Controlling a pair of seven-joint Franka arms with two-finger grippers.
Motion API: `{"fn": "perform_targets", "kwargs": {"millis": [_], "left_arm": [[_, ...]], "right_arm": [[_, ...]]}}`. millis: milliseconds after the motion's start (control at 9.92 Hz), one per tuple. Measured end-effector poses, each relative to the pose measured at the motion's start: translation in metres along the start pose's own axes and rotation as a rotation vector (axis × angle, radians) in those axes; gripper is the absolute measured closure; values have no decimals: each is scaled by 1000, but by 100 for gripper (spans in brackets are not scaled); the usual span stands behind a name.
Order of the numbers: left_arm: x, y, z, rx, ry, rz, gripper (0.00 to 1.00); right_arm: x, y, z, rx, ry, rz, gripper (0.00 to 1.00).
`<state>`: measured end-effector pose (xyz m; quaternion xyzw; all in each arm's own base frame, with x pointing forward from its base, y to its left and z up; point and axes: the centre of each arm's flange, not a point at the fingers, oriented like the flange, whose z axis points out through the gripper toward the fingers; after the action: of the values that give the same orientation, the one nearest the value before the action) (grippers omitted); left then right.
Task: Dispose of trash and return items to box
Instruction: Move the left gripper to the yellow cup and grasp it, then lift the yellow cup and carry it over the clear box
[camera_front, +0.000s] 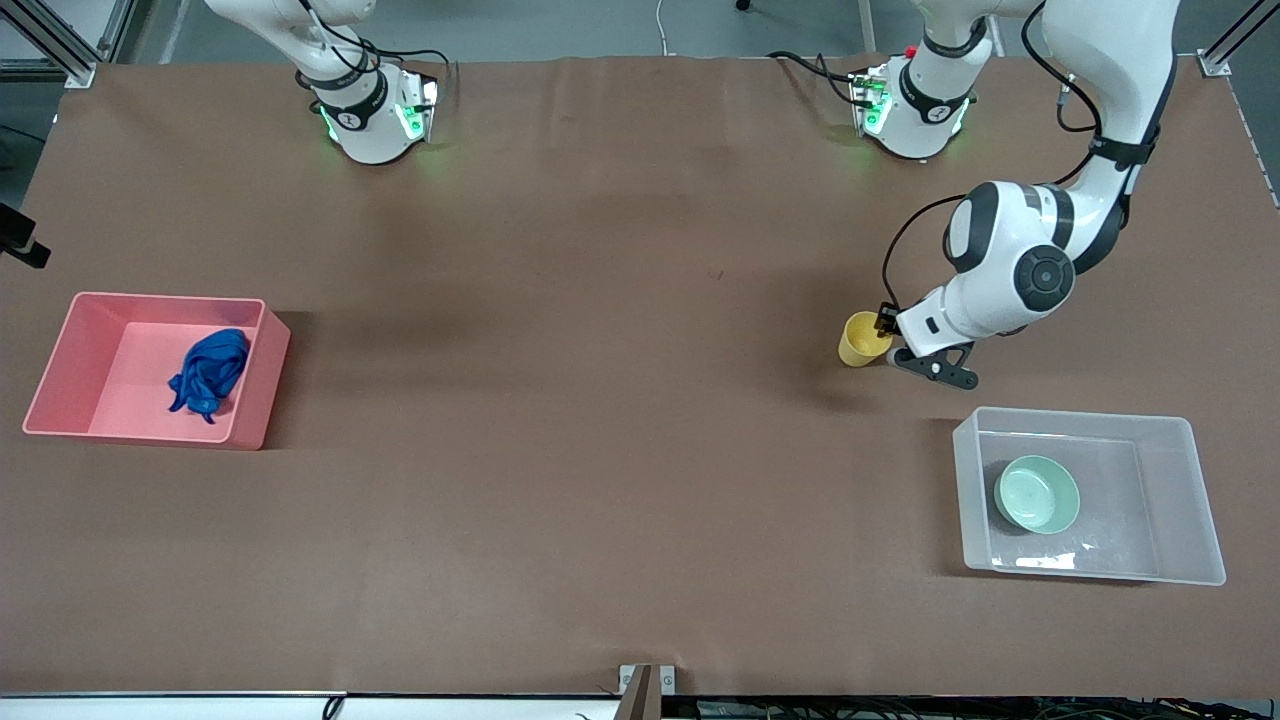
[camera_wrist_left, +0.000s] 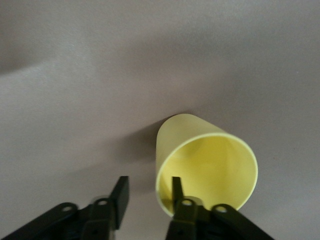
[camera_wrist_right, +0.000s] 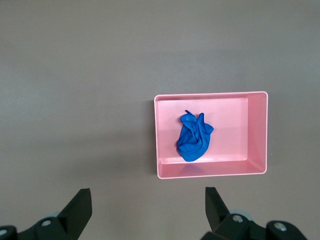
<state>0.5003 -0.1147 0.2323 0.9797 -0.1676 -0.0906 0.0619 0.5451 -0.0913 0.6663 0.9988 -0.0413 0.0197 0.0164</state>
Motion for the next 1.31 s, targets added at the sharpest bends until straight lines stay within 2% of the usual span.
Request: {"fn": "perform_targets", "kwargs": {"millis": [101,202,403,605,908,1109,1311], "left_arm": [[0,1,0,0,0,2,85],[1,2,-1,1,4,3,97],[3,3,-13,3,15,7,97],[15,-4,-63,-9,-2,-3,97],[40,-77,-163,-4,52,-25,97],[62,-130,-189,29,63,-42,97],[85,-183,-188,90,52,-11,97]], "right_arm": [[0,-1,0,0,3,-1,0],[1,-3,0,0,3,-6,0],[1,-10,-1,1,4,-17,0],[1,-11,-1,1,4,-19,0],[1,-11,-1,1,3,-19,0],[1,-11,-1,1,3,-19,0],[1,-11,-1,1,3,-19,0]]}}
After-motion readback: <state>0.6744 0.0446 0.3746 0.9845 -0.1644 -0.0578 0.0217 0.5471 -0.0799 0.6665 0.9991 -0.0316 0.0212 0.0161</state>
